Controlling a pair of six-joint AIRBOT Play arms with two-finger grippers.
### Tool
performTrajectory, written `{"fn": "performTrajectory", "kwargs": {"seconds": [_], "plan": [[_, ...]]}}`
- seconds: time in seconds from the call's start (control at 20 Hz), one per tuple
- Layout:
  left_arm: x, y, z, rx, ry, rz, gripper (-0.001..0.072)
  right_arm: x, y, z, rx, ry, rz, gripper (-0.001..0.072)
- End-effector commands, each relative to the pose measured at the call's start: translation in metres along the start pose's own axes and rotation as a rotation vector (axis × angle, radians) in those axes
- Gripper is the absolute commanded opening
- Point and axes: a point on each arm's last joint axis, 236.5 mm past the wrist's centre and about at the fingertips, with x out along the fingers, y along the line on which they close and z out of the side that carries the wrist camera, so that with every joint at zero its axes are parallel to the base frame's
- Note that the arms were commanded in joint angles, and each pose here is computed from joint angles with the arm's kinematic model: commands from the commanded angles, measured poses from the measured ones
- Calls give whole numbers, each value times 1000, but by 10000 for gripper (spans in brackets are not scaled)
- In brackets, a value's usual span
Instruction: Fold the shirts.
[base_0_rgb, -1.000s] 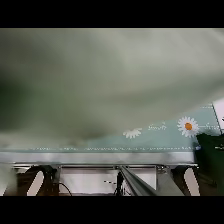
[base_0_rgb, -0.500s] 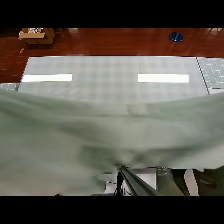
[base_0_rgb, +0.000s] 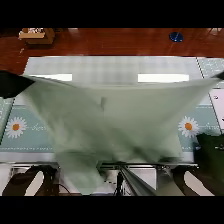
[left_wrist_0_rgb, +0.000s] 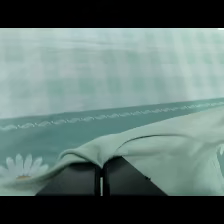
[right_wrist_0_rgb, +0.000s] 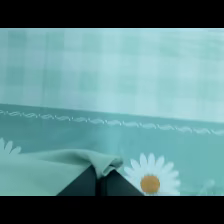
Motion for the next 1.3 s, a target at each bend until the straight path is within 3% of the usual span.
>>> {"fn": "performTrajectory", "kwargs": {"seconds": [0.0,0.25,0.55,0.8,1.25], "plan": [[77,44,30,-64,-45,-42,22,96,5,49,-12,-33,18,28],[170,91,42,-171,8,-114,22,165,-12,106,103,-203,4,28],[227,141,68,-106,-84,-3,22,212,-21,151,185,-384,31,28],[262,153,81,-14,-184,103,22,258,-29,150,245,-387,40,28],[305,176,46,-43,-115,143,23,311,-34,115,263,-258,38,29]]}}
